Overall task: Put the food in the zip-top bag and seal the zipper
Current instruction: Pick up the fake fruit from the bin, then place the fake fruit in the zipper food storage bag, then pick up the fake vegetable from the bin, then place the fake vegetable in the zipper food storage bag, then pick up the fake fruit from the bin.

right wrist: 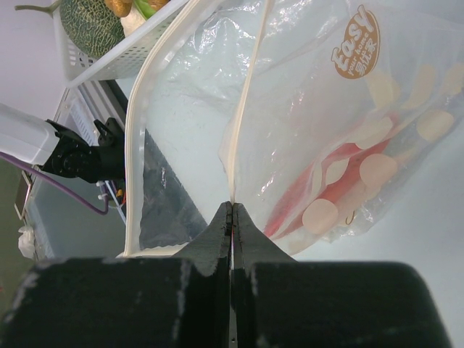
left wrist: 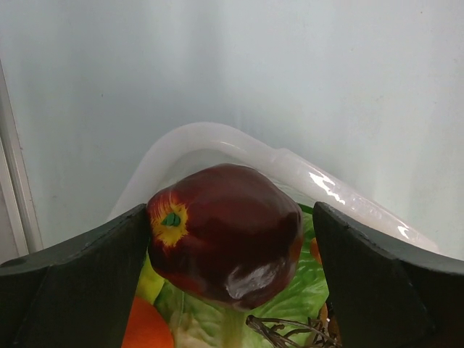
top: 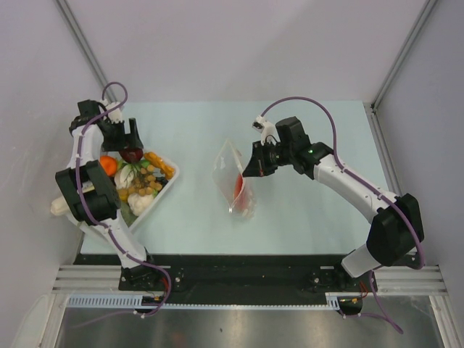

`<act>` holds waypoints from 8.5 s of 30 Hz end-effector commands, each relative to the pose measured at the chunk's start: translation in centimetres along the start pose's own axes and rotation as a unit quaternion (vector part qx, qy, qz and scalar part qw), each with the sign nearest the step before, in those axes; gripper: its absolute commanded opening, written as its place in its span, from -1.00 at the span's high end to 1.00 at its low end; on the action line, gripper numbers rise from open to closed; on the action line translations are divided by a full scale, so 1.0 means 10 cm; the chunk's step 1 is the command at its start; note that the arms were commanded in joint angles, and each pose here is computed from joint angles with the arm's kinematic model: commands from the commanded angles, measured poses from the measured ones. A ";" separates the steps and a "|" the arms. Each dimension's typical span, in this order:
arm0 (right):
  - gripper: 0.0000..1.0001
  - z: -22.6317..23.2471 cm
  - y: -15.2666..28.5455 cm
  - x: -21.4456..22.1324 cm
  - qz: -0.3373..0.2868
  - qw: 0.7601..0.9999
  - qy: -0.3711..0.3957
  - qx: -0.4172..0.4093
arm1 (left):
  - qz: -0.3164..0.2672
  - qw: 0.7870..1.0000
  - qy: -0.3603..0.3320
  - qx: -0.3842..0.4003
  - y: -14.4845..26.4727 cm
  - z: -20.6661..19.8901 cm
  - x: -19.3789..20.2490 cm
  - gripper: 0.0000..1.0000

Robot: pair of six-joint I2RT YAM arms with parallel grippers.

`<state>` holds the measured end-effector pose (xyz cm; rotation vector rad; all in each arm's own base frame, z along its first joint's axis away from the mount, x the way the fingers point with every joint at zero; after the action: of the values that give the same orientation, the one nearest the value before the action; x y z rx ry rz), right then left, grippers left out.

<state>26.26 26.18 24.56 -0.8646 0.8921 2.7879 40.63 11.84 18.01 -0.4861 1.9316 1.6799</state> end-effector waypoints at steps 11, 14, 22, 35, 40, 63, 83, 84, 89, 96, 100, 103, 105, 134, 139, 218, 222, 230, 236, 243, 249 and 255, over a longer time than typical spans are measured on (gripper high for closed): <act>1.00 0.05 0.03 -0.04 -0.008 1.000 0.008 -0.012 | -0.019 1.000 0.014 -0.005 0.23 -0.01 -0.09 -0.12; 1.00 0.05 0.04 -0.05 -0.010 1.000 0.009 -0.010 | -0.042 0.999 0.011 -0.020 0.37 0.00 -0.16 -0.01; 1.00 0.04 0.04 -0.05 -0.010 1.000 0.008 -0.010 | -0.137 0.986 -0.032 -0.088 0.93 -0.03 -0.48 0.38; 1.00 0.05 0.02 -0.07 -0.010 1.000 0.003 -0.020 | -0.298 0.930 -0.213 0.011 1.81 -1.53 -0.66 0.46; 1.00 0.05 0.04 -0.08 -0.014 1.000 0.001 -0.021 | -0.310 0.895 -0.296 0.126 1.84 -2.64 -0.33 0.39; 1.00 -0.04 0.18 -0.11 -0.014 1.000 -0.013 -0.019 | -0.210 0.907 -0.323 0.169 1.64 -3.09 -0.07 -0.99; 1.00 -0.03 0.18 -0.11 -0.014 1.000 -0.012 -0.016 | -0.018 0.981 -0.184 0.054 0.65 -1.05 -0.02 -0.69; 1.00 -0.05 0.16 -0.10 -0.012 1.000 -0.016 -0.015 | -0.012 0.984 -0.170 0.057 0.62 -1.06 0.02 -0.69; 1.00 -0.04 0.13 -0.10 -0.011 1.000 -0.016 -0.019 | -0.024 0.984 -0.168 0.048 0.51 -1.03 0.02 -0.68; 1.00 -0.05 0.12 -0.08 -0.004 1.000 -0.017 -0.018 | -0.086 0.923 -0.353 0.127 0.69 -1.14 -0.18 -0.69; 1.00 -0.06 0.10 -0.08 -0.004 1.000 -0.016 -0.018 | -0.075 0.862 -0.469 0.178 0.83 -1.18 -0.22 -0.71; 1.00 -0.05 0.09 -0.08 -0.003 1.000 -0.016 -0.020 | -0.053 0.823 -0.533 0.190 0.84 -1.12 -0.24 -0.65; 1.00 -0.05 0.06 -0.07 0.000 1.000 -0.018 -0.021 | -0.040 0.784 -0.586 0.203 0.84 -1.09 -0.20 -0.55; 1.00 -0.09 0.06 -0.05 0.005 1.000 -0.021 -0.016 | 0.055 0.637 -0.758 0.130 0.52 -1.09 0.15 0.53; 1.00 -0.09 0.08 -0.07 0.000 1.000 -0.022 -0.016 | 0.004 0.649 -0.755 0.093 0.86 -1.17 -0.11 0.63; 1.00 0.42 0.23 -0.16 -0.004 0.987 0.025 -0.159 | -0.029 0.970 -0.182 0.158 1.08 -2.64 0.96 -0.85; 1.00 0.43 0.24 -0.15 -0.001 0.986 0.025 -0.165 | 0.009 0.967 -0.165 0.191 0.91 -2.72 1.06 -0.58; 0.99 0.18 0.30 -0.14 -0.020 0.996 0.044 -0.077 | -0.018 0.917 -0.161 0.365 1.27 -3.14 0.93 0.99; -0.20 0.08 0.46 -0.10 -0.025 0.998 0.050 -0.033 | -0.054 0.908 -0.176 0.377 1.47 -3.34 0.80 1.00; -0.39 0.27 0.57 -0.20 -0.044 0.996 0.067 -0.047 | -0.054 0.910 -0.178 0.370 1.46 -3.37 0.70 1.00; -0.40 0.46 0.69 -0.37 -0.060 0.988 0.135 -0.038 | -0.056 0.913 -0.178 0.362 1.49 -3.38 0.63 1.00; -0.36 0.38 0.78 -0.42 -0.019 0.975 0.212 0.058 | -0.055 0.913 -0.165 0.368 1.60 -3.39 0.61 0.98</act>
<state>25.40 23.56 32.21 -1.2911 0.8349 2.6642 21.43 -18.14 27.78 0.0327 2.0379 0.8371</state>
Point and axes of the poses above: each gripper's point midway between its finger pads, its own y axis back along the fingers, its own z axis along the line the jaws close on, x = y × z, the point moved 6 cm from there along y, back along the fingers, and after that the axes turned 9 degrees about -y, right-handed, at the moved point
